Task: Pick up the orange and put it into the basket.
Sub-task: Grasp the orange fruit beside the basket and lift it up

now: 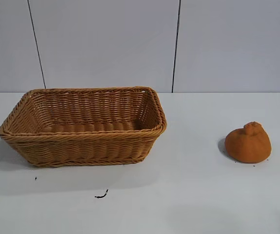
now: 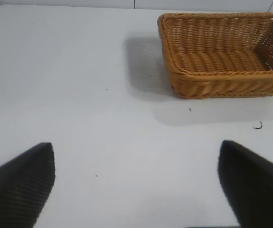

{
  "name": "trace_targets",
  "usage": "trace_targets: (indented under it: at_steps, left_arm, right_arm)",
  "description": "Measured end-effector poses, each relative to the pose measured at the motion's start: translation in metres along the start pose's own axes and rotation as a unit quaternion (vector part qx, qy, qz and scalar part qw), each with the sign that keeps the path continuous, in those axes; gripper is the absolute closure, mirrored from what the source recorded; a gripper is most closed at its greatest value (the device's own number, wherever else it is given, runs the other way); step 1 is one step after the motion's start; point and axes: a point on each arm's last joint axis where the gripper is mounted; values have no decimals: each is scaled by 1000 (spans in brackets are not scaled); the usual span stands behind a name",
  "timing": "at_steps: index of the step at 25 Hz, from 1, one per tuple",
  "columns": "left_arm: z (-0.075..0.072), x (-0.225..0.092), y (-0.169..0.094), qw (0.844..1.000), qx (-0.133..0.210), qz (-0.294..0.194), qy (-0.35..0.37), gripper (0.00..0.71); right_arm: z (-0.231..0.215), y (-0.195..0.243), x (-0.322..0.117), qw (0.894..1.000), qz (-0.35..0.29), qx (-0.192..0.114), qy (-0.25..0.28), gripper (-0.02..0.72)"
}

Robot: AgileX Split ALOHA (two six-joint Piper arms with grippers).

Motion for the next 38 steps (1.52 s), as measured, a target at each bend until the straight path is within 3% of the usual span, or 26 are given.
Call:
trace_targets:
  at_steps: [11,17,26,38]
  left_arm:
    - [0,0,0,1000,0,0,0,44]
    - [0,0,0,1000,0,0,0,44]
    - [0,0,0,1000,0,0,0,44]
    - [0,0,0,1000,0,0,0,44]
  right_arm:
    - [0,2,3,1000,9,4,2,10]
    - [-4,24,46,995,98,13,1,10]
    - [-11,107,134,965,258,39,9,10]
    - [-11,261,180,932,355,70,13,10]
Point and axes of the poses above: a point on each arm's last joint axis where the gripper is mounted, y pointing out along that axis toward the gripper, z along the wrist's bending axis when the last joint is at zero, x = y × z, and after that the axes turned 7 degrees about -y, right-handed
